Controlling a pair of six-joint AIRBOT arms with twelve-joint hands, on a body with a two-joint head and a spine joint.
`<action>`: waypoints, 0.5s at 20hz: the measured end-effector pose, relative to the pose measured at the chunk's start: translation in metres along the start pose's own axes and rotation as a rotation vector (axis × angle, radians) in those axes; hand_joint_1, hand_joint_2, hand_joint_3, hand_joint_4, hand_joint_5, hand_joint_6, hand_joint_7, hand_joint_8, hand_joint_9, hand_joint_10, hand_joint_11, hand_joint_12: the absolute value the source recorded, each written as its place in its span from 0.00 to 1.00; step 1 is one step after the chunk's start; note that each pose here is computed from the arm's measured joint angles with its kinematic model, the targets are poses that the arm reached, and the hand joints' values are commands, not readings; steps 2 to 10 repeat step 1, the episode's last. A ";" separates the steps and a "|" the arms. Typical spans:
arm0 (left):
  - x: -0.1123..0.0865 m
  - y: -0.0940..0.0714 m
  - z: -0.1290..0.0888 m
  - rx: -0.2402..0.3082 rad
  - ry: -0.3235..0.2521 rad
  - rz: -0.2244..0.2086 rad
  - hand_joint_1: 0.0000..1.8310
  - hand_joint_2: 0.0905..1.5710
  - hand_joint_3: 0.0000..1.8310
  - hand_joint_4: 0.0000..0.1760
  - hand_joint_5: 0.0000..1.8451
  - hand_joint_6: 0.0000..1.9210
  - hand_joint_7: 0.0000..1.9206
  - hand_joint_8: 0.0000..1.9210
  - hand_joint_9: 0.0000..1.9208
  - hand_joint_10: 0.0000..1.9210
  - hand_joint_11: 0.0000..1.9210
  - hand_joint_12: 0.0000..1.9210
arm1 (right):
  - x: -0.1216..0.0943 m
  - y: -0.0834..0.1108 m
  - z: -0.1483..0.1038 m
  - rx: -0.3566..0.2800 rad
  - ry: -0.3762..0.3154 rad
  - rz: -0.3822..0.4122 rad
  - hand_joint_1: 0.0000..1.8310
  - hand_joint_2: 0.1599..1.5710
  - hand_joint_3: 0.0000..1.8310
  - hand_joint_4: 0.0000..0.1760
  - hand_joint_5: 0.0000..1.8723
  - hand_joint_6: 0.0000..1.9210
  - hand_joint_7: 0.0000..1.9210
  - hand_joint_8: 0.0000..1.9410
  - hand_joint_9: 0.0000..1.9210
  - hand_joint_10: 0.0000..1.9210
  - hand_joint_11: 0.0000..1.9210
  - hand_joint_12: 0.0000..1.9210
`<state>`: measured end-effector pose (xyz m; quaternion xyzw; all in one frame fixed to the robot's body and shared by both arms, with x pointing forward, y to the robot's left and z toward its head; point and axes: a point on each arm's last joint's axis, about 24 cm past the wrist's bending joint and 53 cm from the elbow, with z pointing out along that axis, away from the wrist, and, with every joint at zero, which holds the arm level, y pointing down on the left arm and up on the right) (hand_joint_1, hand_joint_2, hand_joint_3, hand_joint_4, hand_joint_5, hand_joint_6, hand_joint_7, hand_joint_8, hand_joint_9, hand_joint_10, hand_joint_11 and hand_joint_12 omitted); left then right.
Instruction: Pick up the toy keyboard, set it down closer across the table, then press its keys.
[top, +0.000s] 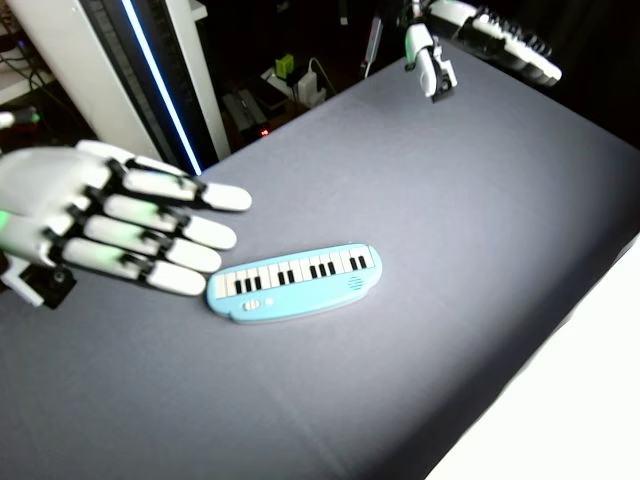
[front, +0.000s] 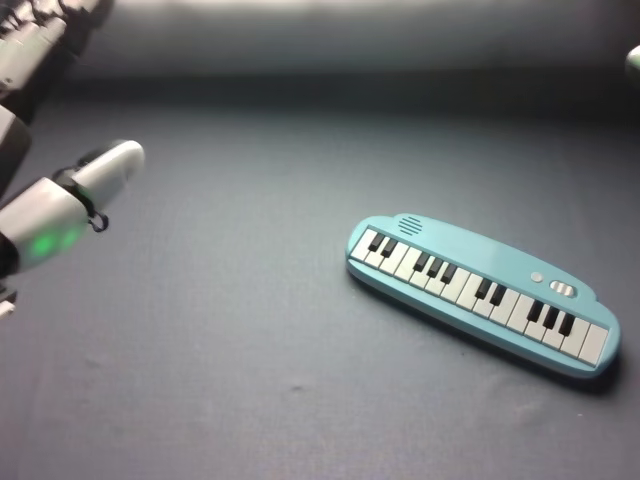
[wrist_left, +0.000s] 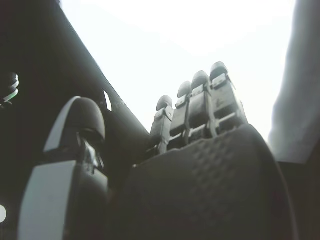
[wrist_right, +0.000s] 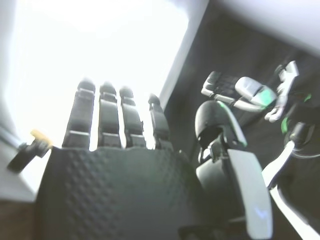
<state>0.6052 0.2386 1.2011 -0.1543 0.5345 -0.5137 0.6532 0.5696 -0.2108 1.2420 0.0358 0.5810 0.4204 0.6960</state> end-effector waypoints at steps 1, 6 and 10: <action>-0.005 -0.007 0.000 0.025 -0.013 0.004 0.33 0.88 0.00 0.90 0.00 0.00 0.00 0.00 0.00 0.00 0.00 0.00 | -0.010 0.004 -0.004 -0.015 -0.031 -0.004 0.09 0.88 0.00 0.01 0.00 0.00 0.00 0.00 0.00 0.00 0.00 0.00; -0.005 -0.007 0.000 0.025 -0.013 0.004 0.33 0.88 0.00 0.90 0.00 0.00 0.00 0.00 0.00 0.00 0.00 0.00 | -0.010 0.004 -0.004 -0.015 -0.031 -0.004 0.09 0.88 0.00 0.01 0.00 0.00 0.00 0.00 0.00 0.00 0.00 0.00; -0.005 -0.007 0.000 0.025 -0.013 0.004 0.33 0.88 0.00 0.90 0.00 0.00 0.00 0.00 0.00 0.00 0.00 0.00 | -0.010 0.004 -0.004 -0.015 -0.031 -0.004 0.09 0.88 0.00 0.01 0.00 0.00 0.00 0.00 0.00 0.00 0.00 0.00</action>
